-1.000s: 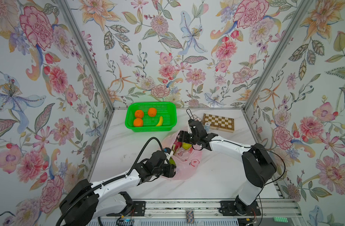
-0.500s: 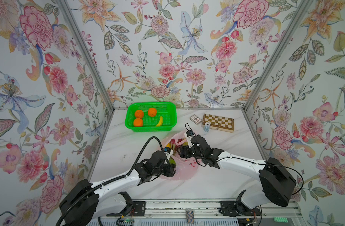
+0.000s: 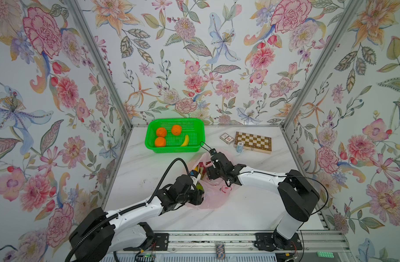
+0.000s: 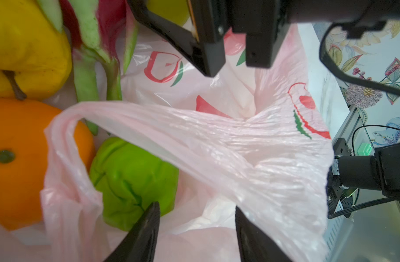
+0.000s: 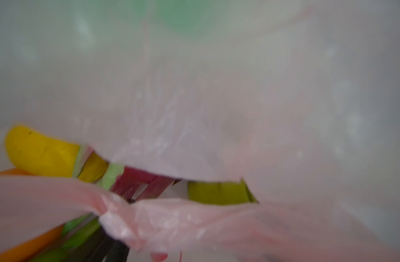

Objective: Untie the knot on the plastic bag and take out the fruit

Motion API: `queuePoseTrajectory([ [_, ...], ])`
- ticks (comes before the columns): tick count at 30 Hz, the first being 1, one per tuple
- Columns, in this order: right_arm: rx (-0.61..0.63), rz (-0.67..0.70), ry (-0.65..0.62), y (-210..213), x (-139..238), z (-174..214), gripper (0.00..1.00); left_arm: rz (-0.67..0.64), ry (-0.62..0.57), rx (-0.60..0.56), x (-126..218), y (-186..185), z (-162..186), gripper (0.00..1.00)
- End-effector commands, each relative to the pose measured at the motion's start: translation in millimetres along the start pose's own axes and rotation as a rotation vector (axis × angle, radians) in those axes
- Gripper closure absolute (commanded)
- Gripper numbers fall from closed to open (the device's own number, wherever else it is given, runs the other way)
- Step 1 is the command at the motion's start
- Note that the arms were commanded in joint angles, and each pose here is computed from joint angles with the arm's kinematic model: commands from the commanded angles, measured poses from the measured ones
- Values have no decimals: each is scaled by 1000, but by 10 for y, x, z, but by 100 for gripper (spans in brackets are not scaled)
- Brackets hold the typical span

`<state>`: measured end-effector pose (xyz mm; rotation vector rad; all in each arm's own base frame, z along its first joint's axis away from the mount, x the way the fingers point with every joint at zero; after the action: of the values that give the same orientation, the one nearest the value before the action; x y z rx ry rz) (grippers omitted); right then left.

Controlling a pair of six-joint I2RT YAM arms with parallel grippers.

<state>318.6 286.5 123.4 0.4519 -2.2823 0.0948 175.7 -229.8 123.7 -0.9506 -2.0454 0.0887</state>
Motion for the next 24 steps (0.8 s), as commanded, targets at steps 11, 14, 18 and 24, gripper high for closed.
queuePoseTrajectory([
  [11,-106,-5,141,-174,-455,138,13,-18,-7,-21,3,2,-10,44],
  [14,-122,-18,170,-180,-512,193,17,-16,-12,-19,-2,1,-15,44],
  [18,-128,-43,151,-154,-477,151,24,-20,-12,-19,-3,8,-12,44],
  [24,-149,-34,97,-199,-399,17,17,-23,-19,-16,13,12,-6,43],
])
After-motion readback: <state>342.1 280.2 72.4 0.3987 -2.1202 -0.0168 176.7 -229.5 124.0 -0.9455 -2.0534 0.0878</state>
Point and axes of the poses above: each gripper's point midway between its finger pads, its own x axis back along the fingers, its own y axis along the line the jaws close on, z = x × y, the point moved 5 cm from there along x, back along the fingers, and after that the axes turned 8 degrees about -x, right-handed, at the moved point
